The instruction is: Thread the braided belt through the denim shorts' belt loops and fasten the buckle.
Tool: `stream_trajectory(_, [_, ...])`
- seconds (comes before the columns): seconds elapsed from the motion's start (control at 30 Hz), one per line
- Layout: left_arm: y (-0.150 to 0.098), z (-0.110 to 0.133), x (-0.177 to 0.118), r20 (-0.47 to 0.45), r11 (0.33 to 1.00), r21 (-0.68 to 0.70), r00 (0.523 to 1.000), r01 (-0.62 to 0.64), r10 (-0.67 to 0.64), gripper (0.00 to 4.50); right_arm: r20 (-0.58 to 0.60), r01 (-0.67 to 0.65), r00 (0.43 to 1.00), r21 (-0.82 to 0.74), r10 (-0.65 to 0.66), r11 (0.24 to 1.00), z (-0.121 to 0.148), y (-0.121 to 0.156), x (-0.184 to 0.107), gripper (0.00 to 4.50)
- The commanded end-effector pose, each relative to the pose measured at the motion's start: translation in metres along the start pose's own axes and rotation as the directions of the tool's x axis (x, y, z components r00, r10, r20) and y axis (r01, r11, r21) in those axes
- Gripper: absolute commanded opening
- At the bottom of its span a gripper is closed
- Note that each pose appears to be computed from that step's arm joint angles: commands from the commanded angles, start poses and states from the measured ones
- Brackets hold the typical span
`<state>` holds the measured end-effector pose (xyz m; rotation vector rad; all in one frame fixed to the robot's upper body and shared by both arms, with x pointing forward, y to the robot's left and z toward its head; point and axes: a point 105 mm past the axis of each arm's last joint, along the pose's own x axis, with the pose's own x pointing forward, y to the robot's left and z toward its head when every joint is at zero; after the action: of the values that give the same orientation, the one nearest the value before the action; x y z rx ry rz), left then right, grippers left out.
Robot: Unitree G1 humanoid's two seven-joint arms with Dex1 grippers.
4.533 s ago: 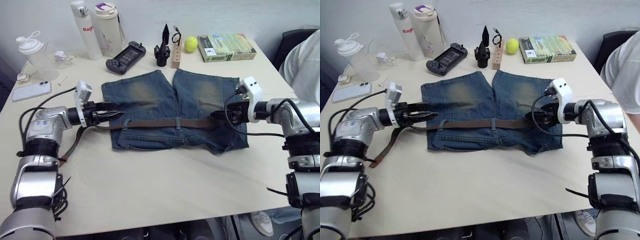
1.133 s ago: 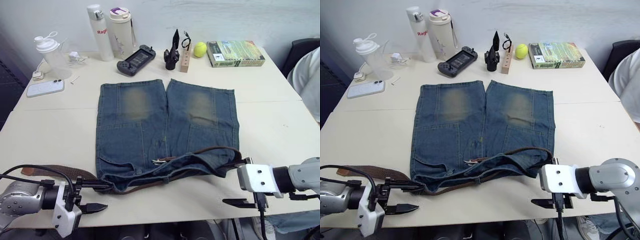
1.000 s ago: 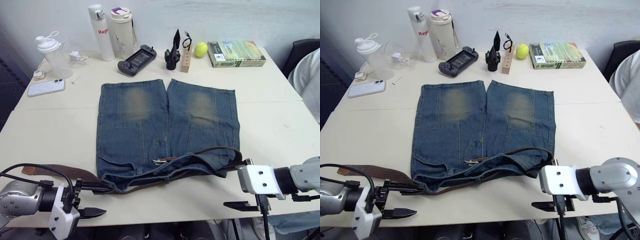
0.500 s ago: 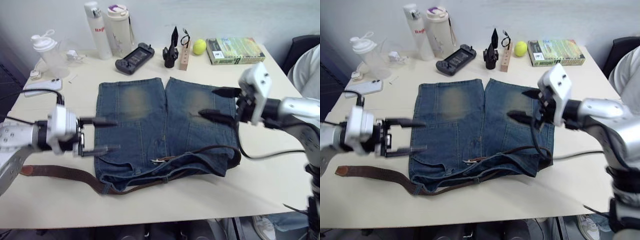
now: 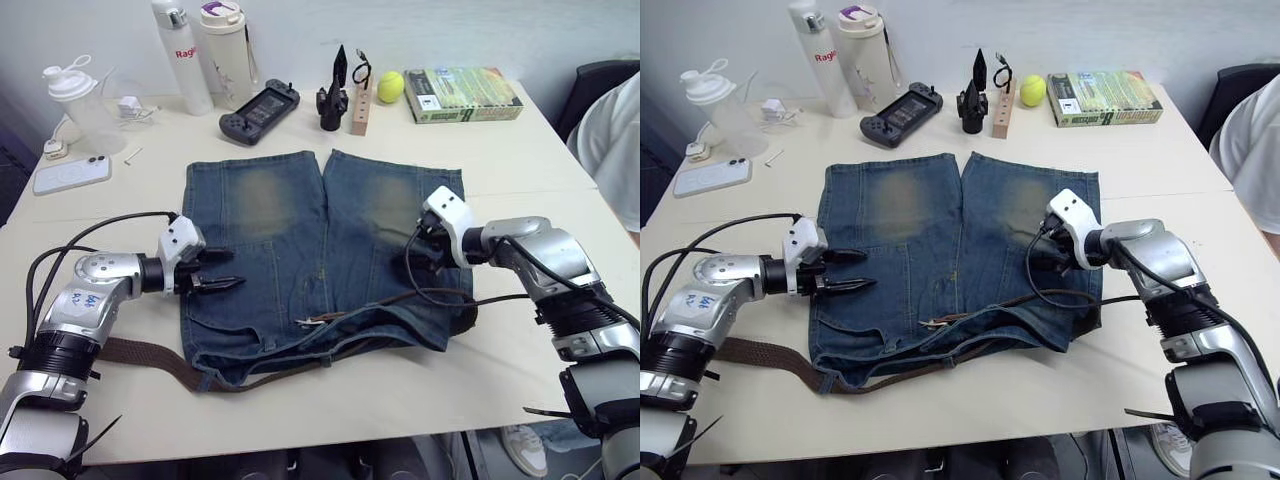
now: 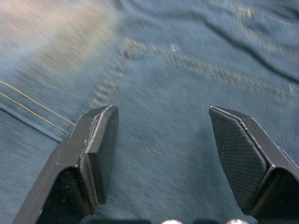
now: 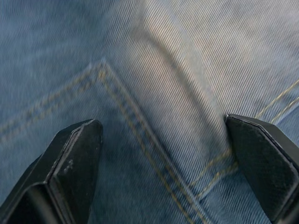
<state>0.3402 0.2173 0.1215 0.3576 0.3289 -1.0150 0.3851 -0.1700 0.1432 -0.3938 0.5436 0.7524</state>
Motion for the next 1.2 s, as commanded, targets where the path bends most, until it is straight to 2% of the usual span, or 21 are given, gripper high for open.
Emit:
stream_trajectory(0.03, [-0.007,-0.020,-0.004,-0.098,0.998,0.013,0.994,0.058,-0.056,3.47,-0.039,-0.004,0.999,-0.007,0.004,1.000,-0.008,-0.002,0.005,3.96])
stream_trajectory(0.07, [-0.008,-0.025,-0.003,-0.120,0.998,0.019,0.991,0.067,-0.064,2.90,-0.046,-0.001,0.999,-0.012,0.000,1.000,-0.010,-0.002,0.006,3.63])
stream_trajectory(0.17, [-0.015,-0.033,-0.001,-0.162,0.992,0.059,0.982,0.111,-0.100,1.77,-0.066,0.006,0.998,-0.030,-0.008,1.000,-0.016,-0.004,0.010,2.26])
stream_trajectory(0.27, [-0.014,-0.038,0.002,-0.189,0.990,0.082,0.977,0.118,-0.101,0.34,-0.070,0.017,0.997,-0.038,-0.020,0.999,-0.016,-0.008,0.012,0.79])
stream_trajectory(0.3, [-0.014,-0.039,0.003,-0.196,0.988,0.093,0.976,0.119,-0.099,0.05,-0.068,0.025,0.997,-0.042,-0.028,0.999,-0.016,-0.009,0.014,0.36])
stream_trajectory(0.33, [-0.013,-0.040,0.005,-0.201,0.987,0.103,0.975,0.120,-0.097,0.00,-0.069,0.034,0.997,-0.048,-0.037,0.998,-0.016,-0.010,0.015,0.02])
stream_trajectory(0.5, [-0.005,-0.038,0.014,-0.192,0.988,0.136,0.980,0.078,-0.051,0.00,-0.065,0.098,0.992,-0.106,-0.106,0.990,-0.018,-0.020,0.024,0.02])
stream_trajectory(0.63, [0.019,-0.042,0.030,-0.246,0.965,0.260,0.965,-0.028,0.094,0.00,0.001,0.223,0.974,-0.144,-0.225,0.964,-0.006,-0.034,0.043,0.02])
stream_trajectory(0.73, [0.042,-0.034,0.036,-0.249,0.928,0.351,0.943,-0.124,0.220,0.00,0.013,0.308,0.950,-0.176,-0.311,0.935,-0.002,-0.048,0.048,0.02])
stream_trajectory(0.8, [0.058,-0.027,0.035,-0.260,0.876,0.448,0.912,-0.177,0.317,0.00,0.023,0.352,0.935,-0.183,-0.354,0.918,0.001,-0.054,0.049,0.02])
stream_trajectory(0.9, [0.072,-0.018,0.033,-0.250,0.825,0.519,0.883,-0.223,0.396,0.00,0.032,0.378,0.925,-0.183,-0.378,0.908,0.004,-0.058,0.051,0.02])
stream_trajectory(1.03, [0.078,-0.013,0.033,-0.233,0.804,0.541,0.874,-0.248,0.427,0.00,0.063,0.406,0.914,-0.187,-0.401,0.894,0.011,-0.061,0.051,0.02])
stream_trajectory(1.2, [0.071,-0.015,0.037,-0.219,0.822,0.524,0.897,-0.224,0.384,0.00,0.137,0.428,0.903,-0.190,-0.408,0.883,0.027,-0.060,0.051,0.02])
